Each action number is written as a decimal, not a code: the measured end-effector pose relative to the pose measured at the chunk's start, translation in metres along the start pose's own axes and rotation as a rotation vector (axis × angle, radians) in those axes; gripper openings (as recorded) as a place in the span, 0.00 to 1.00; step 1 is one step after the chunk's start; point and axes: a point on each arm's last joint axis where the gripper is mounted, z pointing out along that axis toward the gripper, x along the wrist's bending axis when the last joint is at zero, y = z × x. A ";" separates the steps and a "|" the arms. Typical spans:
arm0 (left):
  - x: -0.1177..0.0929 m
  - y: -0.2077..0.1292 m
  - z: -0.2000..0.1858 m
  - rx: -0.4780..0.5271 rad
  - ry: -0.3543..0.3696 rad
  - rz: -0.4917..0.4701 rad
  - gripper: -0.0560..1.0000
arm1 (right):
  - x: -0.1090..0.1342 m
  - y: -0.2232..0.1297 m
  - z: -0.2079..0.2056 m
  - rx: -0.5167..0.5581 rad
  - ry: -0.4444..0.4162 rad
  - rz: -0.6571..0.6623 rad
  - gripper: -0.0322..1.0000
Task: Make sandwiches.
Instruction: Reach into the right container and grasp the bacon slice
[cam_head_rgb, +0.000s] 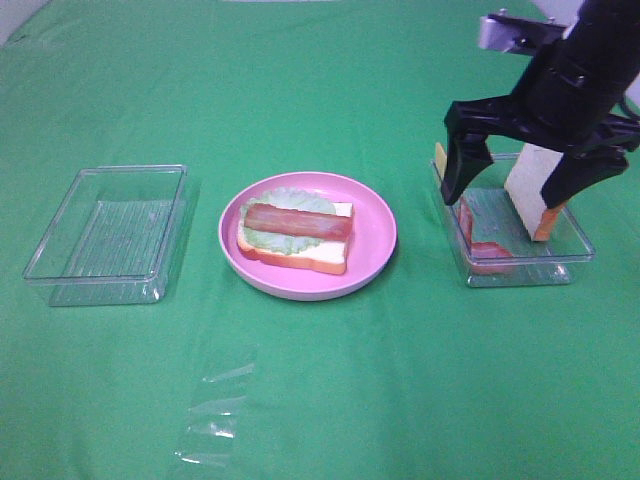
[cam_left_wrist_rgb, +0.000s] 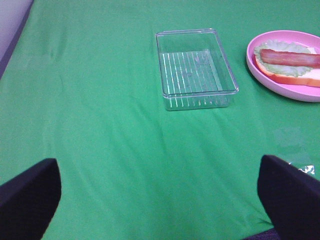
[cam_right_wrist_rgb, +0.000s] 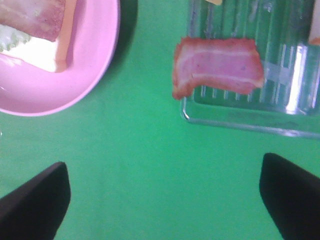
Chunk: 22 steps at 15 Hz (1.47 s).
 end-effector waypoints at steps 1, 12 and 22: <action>0.000 0.000 0.000 0.000 0.000 0.000 0.99 | 0.005 0.010 0.010 0.009 -0.003 -0.012 0.98; 0.000 0.000 0.000 0.000 0.000 0.000 0.99 | -0.001 0.051 0.090 0.066 -0.056 -0.026 0.89; 0.000 0.000 0.000 0.000 -0.004 -0.002 0.99 | -0.002 0.051 0.092 0.068 -0.058 -0.016 0.61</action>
